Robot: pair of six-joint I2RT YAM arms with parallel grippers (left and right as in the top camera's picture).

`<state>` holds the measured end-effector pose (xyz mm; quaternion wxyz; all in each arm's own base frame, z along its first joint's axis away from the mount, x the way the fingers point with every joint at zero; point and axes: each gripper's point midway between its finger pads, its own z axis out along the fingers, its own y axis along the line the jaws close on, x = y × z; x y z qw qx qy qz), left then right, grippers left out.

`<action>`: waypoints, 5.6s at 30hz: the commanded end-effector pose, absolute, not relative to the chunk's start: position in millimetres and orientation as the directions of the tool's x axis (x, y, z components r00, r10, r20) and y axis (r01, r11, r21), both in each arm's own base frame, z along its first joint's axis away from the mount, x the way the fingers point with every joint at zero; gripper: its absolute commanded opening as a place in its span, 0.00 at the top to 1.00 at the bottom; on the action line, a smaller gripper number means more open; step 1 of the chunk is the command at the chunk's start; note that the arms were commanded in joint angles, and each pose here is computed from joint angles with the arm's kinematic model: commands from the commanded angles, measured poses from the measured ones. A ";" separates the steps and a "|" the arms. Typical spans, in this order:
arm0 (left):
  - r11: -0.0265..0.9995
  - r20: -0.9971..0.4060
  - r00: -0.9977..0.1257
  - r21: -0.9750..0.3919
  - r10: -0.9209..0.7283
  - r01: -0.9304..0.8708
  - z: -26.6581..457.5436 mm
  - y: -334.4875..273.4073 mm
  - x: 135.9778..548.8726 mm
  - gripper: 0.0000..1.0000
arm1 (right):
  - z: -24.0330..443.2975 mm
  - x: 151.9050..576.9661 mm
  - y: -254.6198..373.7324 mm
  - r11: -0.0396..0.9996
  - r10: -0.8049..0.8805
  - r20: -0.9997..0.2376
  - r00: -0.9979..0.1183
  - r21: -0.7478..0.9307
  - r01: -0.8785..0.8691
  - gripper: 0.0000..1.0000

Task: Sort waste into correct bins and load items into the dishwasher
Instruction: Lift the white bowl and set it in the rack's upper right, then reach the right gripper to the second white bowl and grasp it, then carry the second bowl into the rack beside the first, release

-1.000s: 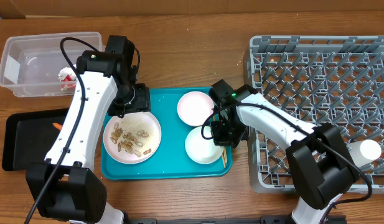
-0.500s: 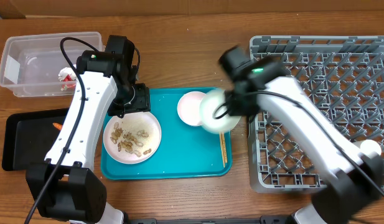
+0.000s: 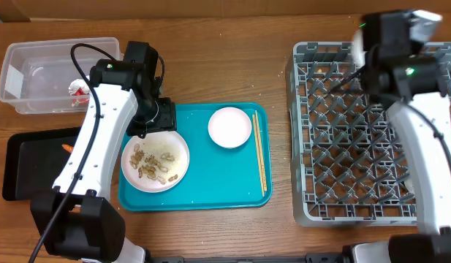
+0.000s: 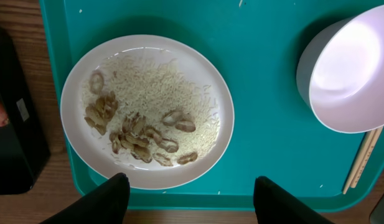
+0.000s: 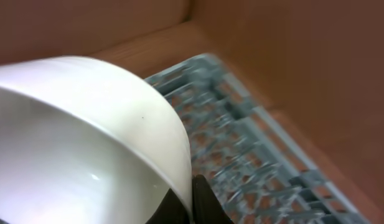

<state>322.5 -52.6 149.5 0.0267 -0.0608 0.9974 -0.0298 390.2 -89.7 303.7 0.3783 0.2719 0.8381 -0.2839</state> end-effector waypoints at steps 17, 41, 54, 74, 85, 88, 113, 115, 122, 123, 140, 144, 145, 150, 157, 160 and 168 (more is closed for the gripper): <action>0.989 -0.095 -0.986 -0.073 -0.138 -0.132 162.5 -51.0 326.5 0.34 | 219.1 370.8 -280.5 -0.013 0.264 -0.746 -0.612 -0.637 0.771 0.96; 0.987 -0.107 -0.985 -0.103 -0.137 -0.126 163.4 -56.0 330.6 0.33 | 124.4 403.6 -197.2 0.464 0.400 -0.518 -0.756 -0.597 0.655 0.25; 0.987 -0.111 -0.984 -0.103 -0.137 -0.126 163.5 -56.1 331.4 0.32 | 248.4 447.6 27.1 0.991 0.135 -0.579 -0.804 0.082 0.107 0.24; 0.987 -0.111 -0.984 -0.103 -0.137 -0.126 163.5 -56.1 331.5 0.31 | 99.6 397.0 216.3 0.976 -0.054 -0.162 -0.985 0.201 -0.087 0.32; 0.987 -0.111 -0.984 -0.103 -0.137 -0.126 163.5 -56.1 331.5 0.31 | 51.8 365.6 233.9 0.962 -0.089 0.021 -0.996 0.262 -0.081 0.46; 0.987 -0.110 -0.984 -0.103 -0.137 -0.126 163.5 -56.1 331.3 0.31 | 43.8 359.9 231.1 0.965 -0.089 0.041 -0.995 0.250 -0.076 0.58; 0.987 -0.104 -0.985 -0.101 -0.137 -0.127 163.2 -55.8 329.7 0.31 | 40.7 361.3 228.6 0.971 -0.016 0.051 -0.999 0.238 -0.003 0.96; 0.987 -0.104 -0.985 -0.101 -0.137 -0.127 163.2 -55.8 329.7 0.31 | 58.5 372.4 224.7 0.971 -0.001 0.011 -1.000 0.239 0.001 0.96; 0.987 -0.100 -0.985 -0.100 -0.137 -0.127 163.1 -55.7 328.8 0.31 | 187.0 428.7 132.7 0.992 0.115 -0.350 -0.930 -0.016 0.129 0.96; 0.987 -0.101 -0.985 -0.100 -0.137 -0.127 163.1 -55.7 329.0 0.31 | 207.9 433.1 112.4 0.982 0.127 -0.415 -0.901 -0.073 0.172 0.96; 0.987 -0.120 -0.983 -0.106 -0.137 -0.125 163.8 -56.4 333.9 0.31 | 302.3 389.7 -137.6 0.270 0.197 -0.858 -0.474 -0.417 0.868 0.96; 0.987 -0.122 -0.983 -0.106 -0.137 -0.125 163.9 -56.5 334.4 0.31 | 269.8 385.9 -151.9 0.216 0.171 -0.840 -0.515 -0.478 0.851 0.96; 0.987 -0.122 -0.983 -0.106 -0.137 -0.125 163.9 -56.5 334.4 0.31 | 259.9 386.2 -153.2 0.220 0.170 -0.828 -0.535 -0.497 0.839 0.96; 0.987 -0.123 -0.983 -0.106 -0.137 -0.124 163.9 -56.5 334.4 0.30 | 211.7 384.7 -150.2 0.263 0.183 -0.779 -0.599 -0.549 0.794 0.96; 0.987 -0.123 -0.983 -0.106 -0.137 -0.124 163.9 -56.5 334.5 0.30 | 162.5 376.0 -136.2 0.340 0.220 -0.724 -0.654 -0.571 0.747 0.96; 0.986 -0.124 -0.983 -0.107 -0.137 -0.124 164.0 -56.5 334.6 0.31 | 153.9 376.4 -128.3 0.376 0.237 -0.709 -0.665 -0.564 0.735 0.96; 0.986 -0.123 -0.983 -0.106 -0.138 -0.125 163.9 -56.5 334.4 0.30 | 137.8 385.9 -93.9 0.494 0.255 -0.676 -0.691 -0.523 0.694 0.92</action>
